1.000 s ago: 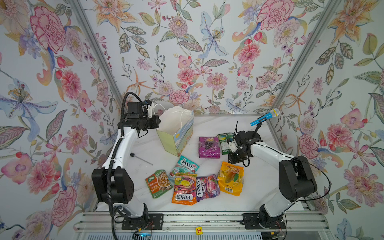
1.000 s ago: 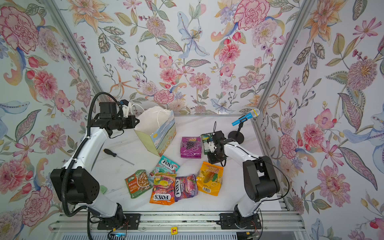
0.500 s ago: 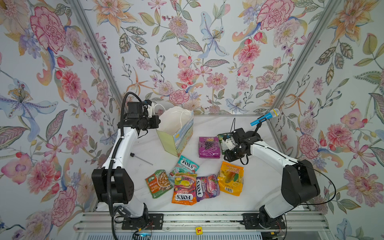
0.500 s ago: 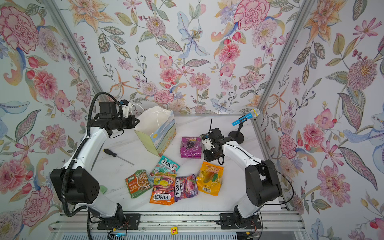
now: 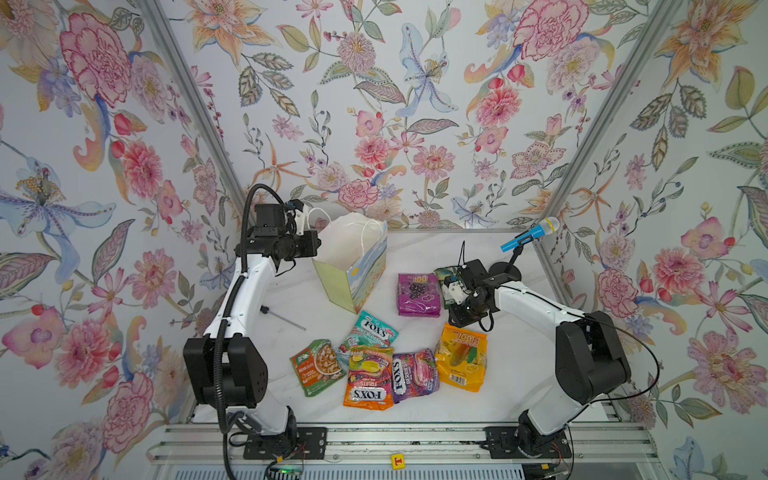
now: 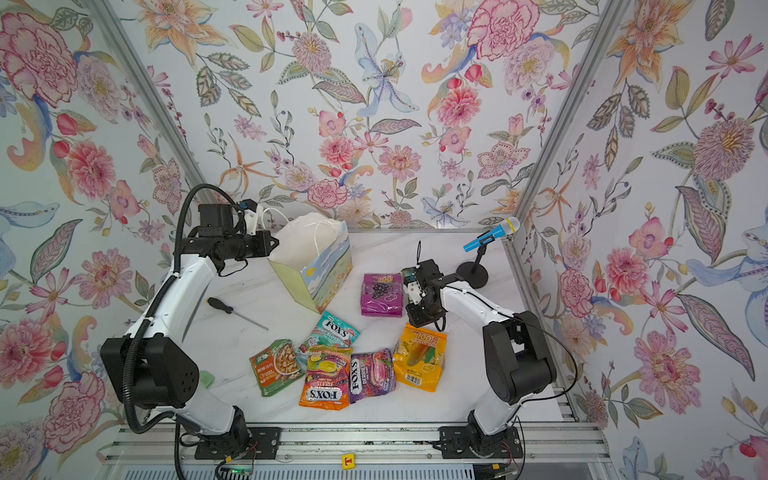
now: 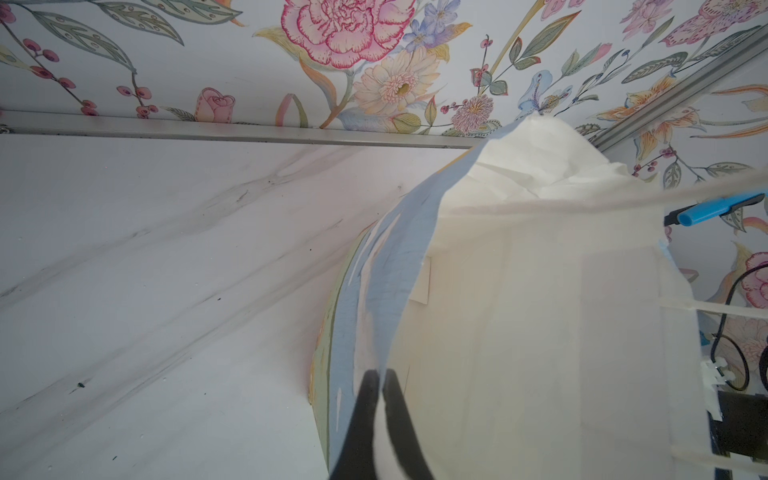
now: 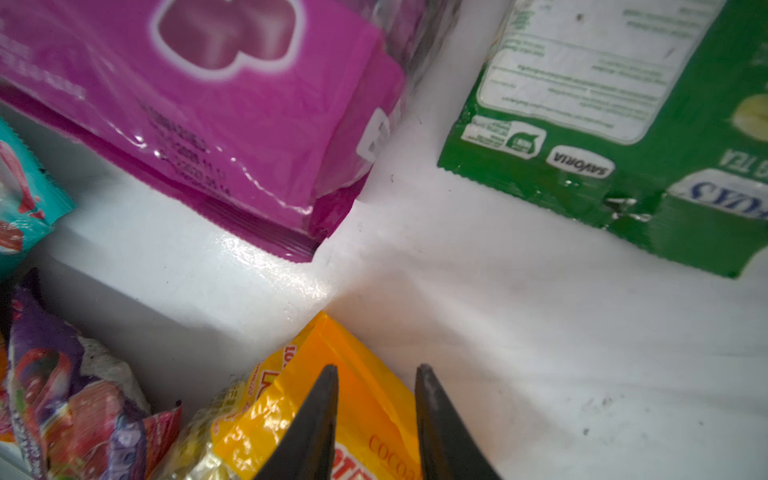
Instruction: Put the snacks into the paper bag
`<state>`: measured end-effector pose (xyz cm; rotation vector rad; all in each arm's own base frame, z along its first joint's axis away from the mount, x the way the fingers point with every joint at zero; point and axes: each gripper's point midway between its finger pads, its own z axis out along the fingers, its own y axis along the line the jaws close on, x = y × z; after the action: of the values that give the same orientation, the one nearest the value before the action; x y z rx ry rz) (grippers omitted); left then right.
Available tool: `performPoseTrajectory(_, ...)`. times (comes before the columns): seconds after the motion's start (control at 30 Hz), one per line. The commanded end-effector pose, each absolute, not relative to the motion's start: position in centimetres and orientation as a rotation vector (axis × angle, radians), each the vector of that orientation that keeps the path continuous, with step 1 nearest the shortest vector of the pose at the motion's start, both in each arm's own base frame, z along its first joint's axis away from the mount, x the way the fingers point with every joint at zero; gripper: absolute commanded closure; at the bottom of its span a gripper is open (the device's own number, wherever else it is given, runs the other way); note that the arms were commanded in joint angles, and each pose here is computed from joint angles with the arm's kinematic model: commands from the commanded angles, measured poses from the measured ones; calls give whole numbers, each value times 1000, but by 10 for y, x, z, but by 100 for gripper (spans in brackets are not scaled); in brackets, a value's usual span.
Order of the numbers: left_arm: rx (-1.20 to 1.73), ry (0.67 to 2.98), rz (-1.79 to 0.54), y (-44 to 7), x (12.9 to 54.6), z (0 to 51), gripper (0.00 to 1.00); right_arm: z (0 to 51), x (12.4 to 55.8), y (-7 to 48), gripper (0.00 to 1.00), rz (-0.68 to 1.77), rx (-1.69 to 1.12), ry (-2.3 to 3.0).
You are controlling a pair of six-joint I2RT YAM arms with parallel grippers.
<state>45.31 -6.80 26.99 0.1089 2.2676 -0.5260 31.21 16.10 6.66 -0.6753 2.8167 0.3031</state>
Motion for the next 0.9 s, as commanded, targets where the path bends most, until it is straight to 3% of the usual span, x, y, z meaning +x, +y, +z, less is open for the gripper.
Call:
performPoseTrajectory(0.0, 114, 2252, -553, -69, 456, 279, 100, 69, 305, 159, 66, 312, -677, 2827)
performPoseTrajectory(0.47, 116, 2246, -561, -71, 456, 280, 100, 58, 294, 163, 66, 324, -708, 2863)
performPoseTrajectory(0.8, 113, 2240, -564, -71, 456, 282, 100, 39, 295, 160, 72, 294, -694, 2926)
performPoseTrajectory(0.87, 113, 2238, -563, -70, 456, 283, 100, 36, 296, 161, 78, 292, -694, 2933)
